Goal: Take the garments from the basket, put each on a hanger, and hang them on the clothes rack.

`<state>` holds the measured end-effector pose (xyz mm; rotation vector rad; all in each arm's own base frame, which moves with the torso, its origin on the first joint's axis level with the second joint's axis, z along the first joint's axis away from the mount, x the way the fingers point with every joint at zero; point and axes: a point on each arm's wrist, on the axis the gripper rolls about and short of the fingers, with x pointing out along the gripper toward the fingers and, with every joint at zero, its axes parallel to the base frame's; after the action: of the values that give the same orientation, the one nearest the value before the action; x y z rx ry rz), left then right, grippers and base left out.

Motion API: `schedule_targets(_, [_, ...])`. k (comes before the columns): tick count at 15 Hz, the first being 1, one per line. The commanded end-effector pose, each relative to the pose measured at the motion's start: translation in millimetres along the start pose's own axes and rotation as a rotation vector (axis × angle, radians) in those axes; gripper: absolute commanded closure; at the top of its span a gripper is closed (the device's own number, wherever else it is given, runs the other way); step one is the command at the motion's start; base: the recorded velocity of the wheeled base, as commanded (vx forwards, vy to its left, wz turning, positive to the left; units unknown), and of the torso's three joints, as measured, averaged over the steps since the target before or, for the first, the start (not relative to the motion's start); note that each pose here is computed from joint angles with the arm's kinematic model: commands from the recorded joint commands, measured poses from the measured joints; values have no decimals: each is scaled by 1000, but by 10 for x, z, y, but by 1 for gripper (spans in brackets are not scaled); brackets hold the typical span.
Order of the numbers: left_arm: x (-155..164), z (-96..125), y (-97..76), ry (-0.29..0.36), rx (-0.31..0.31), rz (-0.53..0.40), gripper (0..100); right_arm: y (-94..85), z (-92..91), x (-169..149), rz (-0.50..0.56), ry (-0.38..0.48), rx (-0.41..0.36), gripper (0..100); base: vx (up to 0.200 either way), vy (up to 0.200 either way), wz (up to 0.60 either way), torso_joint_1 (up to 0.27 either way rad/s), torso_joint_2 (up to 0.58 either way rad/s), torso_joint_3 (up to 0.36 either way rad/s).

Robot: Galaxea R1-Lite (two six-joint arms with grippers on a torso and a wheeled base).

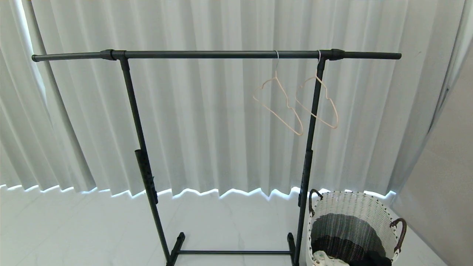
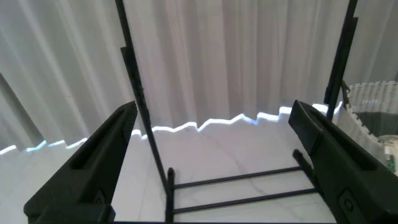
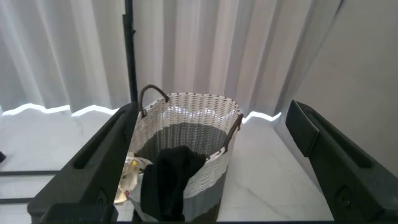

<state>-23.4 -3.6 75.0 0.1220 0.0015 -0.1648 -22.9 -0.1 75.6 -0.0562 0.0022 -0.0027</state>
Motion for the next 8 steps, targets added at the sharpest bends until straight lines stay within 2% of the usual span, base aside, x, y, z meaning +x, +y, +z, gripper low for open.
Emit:
schedule_targets(1, [0,-3,1,1,-13,3,0,0,0,0,0,-1,-1,0,0,0,0,0,0,0])
schedule_targets(6, [-1,2,1,-1,-16,3,0,0,0,0,1,-1,-5,0,0,0,0,0,0,0])
schedule_targets(8, [-1,2,1,-1,-13,3,0,0,-1,0,1,1,-13,0,0,0,-600,0,2,0])
